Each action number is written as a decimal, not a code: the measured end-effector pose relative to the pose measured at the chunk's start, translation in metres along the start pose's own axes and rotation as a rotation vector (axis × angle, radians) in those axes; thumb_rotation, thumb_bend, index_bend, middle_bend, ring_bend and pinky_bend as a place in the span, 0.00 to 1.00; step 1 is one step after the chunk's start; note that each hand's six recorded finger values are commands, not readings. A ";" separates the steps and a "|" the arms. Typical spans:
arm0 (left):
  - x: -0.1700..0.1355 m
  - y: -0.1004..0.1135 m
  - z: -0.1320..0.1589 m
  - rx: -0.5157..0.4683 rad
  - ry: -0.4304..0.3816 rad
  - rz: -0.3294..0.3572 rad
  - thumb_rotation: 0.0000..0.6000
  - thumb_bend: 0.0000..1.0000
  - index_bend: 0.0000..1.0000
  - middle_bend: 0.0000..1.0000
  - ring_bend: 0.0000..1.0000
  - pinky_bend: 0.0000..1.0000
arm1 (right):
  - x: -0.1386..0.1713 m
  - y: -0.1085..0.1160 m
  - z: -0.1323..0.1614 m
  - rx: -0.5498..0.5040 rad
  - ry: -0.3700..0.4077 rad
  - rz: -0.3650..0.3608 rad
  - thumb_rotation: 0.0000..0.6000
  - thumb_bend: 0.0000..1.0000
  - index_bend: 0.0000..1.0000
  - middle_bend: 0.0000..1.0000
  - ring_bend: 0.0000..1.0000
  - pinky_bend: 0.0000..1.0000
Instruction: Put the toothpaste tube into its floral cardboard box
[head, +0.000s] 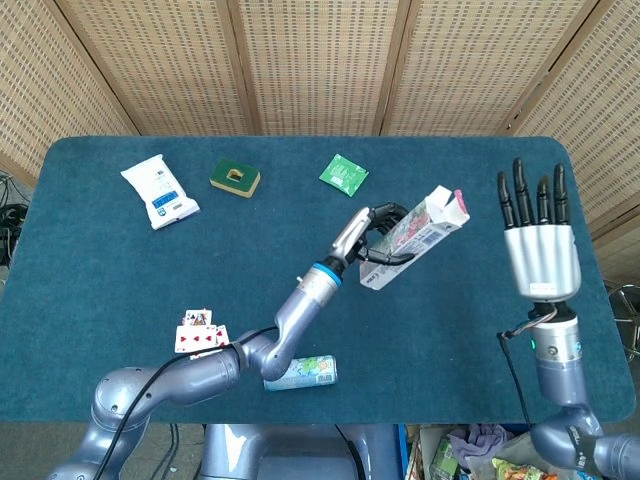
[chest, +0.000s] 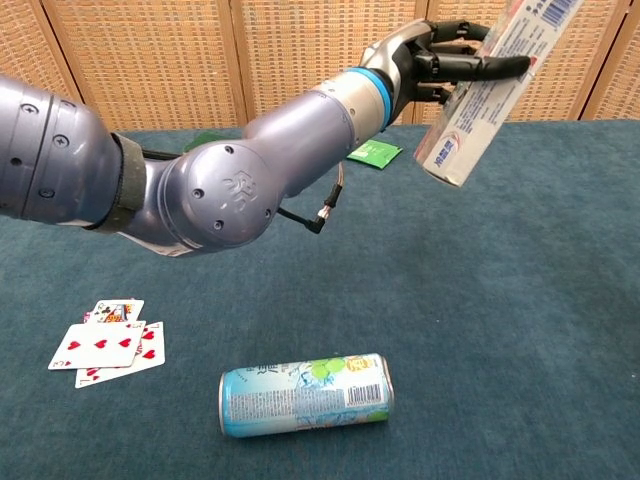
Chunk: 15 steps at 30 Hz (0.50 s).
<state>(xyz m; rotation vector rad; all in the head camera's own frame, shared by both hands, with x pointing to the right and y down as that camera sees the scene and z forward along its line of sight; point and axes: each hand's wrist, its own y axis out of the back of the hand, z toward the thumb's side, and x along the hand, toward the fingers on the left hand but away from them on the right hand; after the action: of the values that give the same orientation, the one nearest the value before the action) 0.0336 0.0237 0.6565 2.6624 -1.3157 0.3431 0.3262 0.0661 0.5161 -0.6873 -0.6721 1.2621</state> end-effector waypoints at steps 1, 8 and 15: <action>0.000 0.002 0.001 -0.002 -0.008 0.004 1.00 0.23 0.55 0.53 0.47 0.49 | -0.002 -0.005 -0.004 -0.008 -0.004 0.010 1.00 0.15 0.00 0.00 0.17 0.00; -0.007 0.024 -0.001 0.176 -0.053 -0.005 1.00 0.23 0.55 0.53 0.47 0.49 | -0.007 -0.047 -0.027 -0.116 -0.024 0.129 1.00 0.00 0.00 0.00 0.02 0.00; -0.030 0.063 -0.016 0.441 -0.061 -0.054 1.00 0.23 0.55 0.53 0.47 0.49 | 0.001 -0.076 -0.043 -0.226 -0.055 0.237 1.00 0.00 0.00 0.00 0.01 0.00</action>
<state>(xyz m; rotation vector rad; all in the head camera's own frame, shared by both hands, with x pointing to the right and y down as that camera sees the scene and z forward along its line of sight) -0.0368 0.0125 0.6663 3.0805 -1.3096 0.6131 0.4061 0.0500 0.5477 -0.9419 -0.8042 1.4393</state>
